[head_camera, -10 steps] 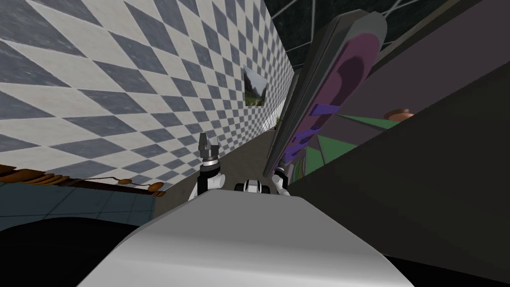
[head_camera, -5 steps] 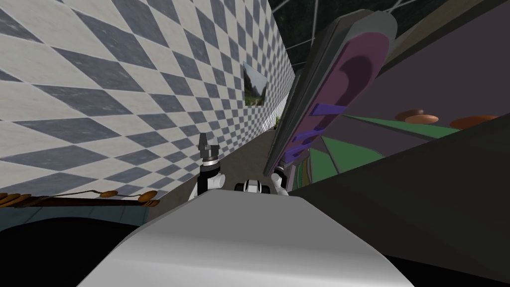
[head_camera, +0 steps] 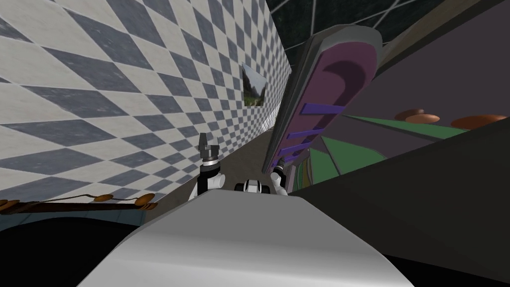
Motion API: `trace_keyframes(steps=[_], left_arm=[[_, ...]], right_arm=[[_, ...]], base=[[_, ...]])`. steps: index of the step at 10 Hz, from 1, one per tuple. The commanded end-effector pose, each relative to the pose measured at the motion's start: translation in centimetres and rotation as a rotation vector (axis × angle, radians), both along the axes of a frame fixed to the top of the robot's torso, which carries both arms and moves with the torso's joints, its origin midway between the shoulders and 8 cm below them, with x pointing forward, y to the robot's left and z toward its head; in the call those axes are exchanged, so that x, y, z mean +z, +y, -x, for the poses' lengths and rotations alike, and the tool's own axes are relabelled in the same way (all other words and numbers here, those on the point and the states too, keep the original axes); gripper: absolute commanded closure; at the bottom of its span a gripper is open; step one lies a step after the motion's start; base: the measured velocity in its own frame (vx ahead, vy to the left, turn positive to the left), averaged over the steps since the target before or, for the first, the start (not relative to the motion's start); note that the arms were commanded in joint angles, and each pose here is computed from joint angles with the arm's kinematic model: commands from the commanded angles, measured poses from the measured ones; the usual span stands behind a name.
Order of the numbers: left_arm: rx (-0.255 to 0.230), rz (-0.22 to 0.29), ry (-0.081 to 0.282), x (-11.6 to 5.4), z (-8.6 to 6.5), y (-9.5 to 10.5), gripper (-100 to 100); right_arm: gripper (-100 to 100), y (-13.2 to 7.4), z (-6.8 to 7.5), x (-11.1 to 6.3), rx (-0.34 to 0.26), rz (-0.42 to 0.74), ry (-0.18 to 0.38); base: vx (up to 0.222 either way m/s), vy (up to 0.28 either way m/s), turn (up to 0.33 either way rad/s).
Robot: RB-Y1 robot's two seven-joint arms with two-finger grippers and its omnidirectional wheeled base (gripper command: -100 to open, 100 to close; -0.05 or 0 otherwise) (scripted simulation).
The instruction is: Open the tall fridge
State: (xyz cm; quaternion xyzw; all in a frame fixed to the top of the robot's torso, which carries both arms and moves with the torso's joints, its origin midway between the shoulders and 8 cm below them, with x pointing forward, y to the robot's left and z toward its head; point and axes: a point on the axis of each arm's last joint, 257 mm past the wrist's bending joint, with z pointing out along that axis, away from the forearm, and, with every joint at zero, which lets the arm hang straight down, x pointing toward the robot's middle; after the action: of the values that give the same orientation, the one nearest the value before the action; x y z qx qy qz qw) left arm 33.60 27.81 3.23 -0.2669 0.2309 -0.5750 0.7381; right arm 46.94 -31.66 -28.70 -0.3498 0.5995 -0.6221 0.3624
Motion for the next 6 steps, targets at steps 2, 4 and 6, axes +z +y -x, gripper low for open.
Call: trace_keyframes(steps=[2, 4, 6], left_arm=[[0.0, 0.0, 0.0, 0.0, 0.0, 0.0, 0], [0.0, 0.0, 0.0, 0.0, 0.0, 0.0, 0], [0.0, 0.0, 0.0, 0.0, 0.0, 0.0, 0]], right_arm=[[100, -1.5, 0.4, 0.3, -0.059, 0.001, -0.004], [100, -2.5, 0.8, 0.5, -0.098, 0.002, -0.005], [100, -3.5, 1.1, 0.6, -0.138, 0.002, -0.006]], base=[[0.213, 0.154, -0.044], [0.216, 0.196, -0.057], [0.204, 0.167, -0.064]])
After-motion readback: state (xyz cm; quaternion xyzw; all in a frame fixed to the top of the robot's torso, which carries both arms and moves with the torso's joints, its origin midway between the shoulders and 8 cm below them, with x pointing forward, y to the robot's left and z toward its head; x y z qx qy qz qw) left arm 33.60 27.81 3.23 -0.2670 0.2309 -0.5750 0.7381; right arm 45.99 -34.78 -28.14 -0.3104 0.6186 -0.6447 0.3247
